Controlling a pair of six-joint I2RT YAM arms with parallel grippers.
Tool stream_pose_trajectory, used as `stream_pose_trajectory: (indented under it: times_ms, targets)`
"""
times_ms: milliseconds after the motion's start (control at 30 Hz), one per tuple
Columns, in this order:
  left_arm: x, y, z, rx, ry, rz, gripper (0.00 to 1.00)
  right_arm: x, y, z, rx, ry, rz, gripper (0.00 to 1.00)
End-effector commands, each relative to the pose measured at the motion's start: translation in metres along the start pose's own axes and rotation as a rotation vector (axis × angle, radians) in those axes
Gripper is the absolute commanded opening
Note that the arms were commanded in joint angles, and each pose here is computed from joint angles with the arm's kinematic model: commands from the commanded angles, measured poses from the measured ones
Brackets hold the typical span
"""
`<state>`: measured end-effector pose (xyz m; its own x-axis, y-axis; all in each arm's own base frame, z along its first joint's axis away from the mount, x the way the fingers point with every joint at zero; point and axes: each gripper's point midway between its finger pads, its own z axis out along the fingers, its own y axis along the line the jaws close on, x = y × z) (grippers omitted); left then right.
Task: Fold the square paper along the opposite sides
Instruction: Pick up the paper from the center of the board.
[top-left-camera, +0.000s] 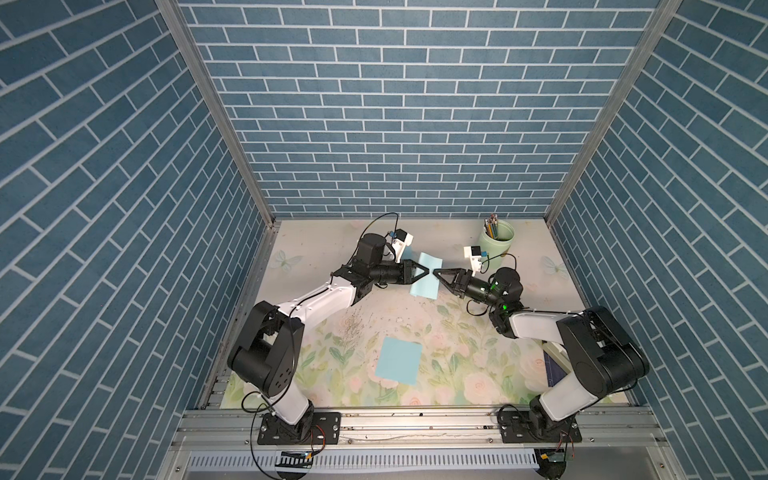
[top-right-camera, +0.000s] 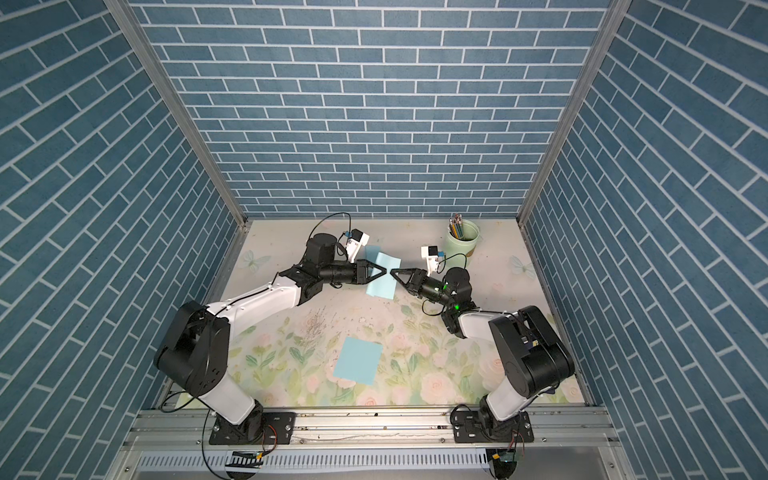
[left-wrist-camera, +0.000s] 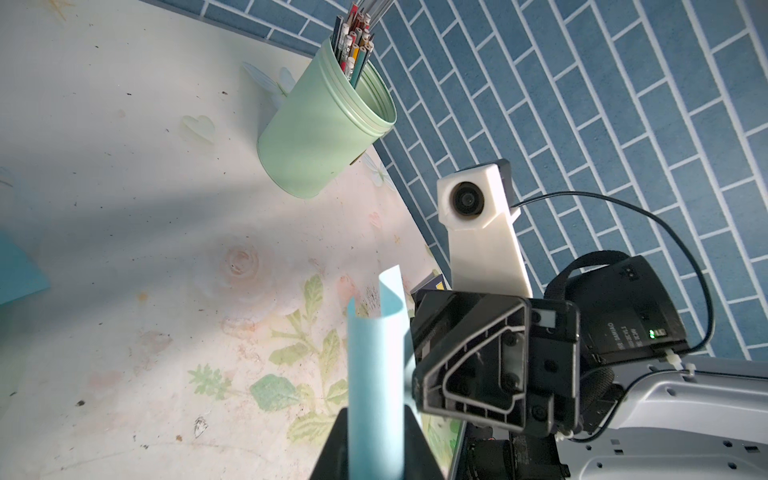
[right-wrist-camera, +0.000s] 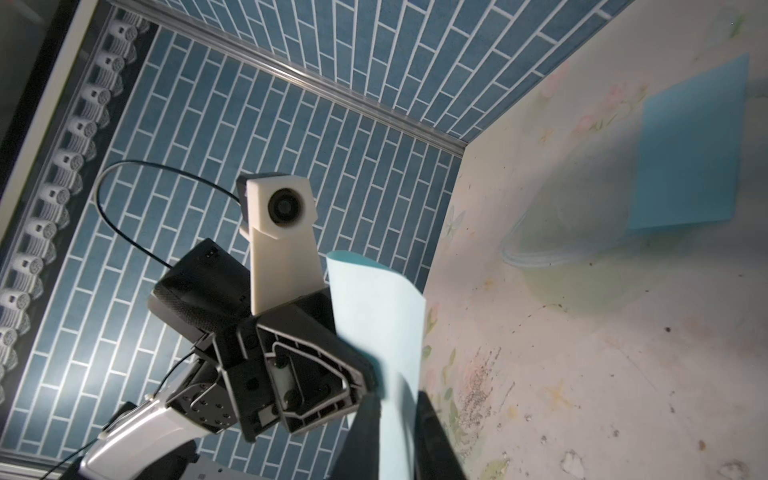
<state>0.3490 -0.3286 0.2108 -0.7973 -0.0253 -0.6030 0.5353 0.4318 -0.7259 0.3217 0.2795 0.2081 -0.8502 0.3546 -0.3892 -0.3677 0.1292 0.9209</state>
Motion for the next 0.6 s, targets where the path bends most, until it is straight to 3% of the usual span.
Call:
stream_pose_trajectory:
  times_ms: [0,67,167,367,500,567]
  targets:
    - [-0.007,-0.004,-0.009,-0.004,-0.033,0.022,0.21,-0.008,0.015,0.005,-0.045,-0.008,-0.059,0.00]
    - [-0.012,-0.003,-0.013,-0.009,-0.044,0.022,0.26,-0.009,0.015,0.006,-0.032,0.004,-0.094,0.00]
    - [-0.028,-0.002,-0.030,-0.005,-0.091,0.016,0.52,-0.015,0.029,0.004,-0.034,0.023,-0.195,0.00]
    - [-0.057,-0.009,-0.070,0.080,-0.188,-0.011,0.89,-0.021,0.079,0.005,-0.108,0.105,-0.405,0.00]
    - [-0.056,-0.018,-0.072,0.138,-0.194,-0.016,1.00,-0.023,0.101,0.008,-0.161,0.137,-0.448,0.00]
    - [-0.053,-0.021,-0.073,0.160,-0.189,-0.016,1.00,-0.025,0.107,0.009,-0.176,0.144,-0.452,0.00]
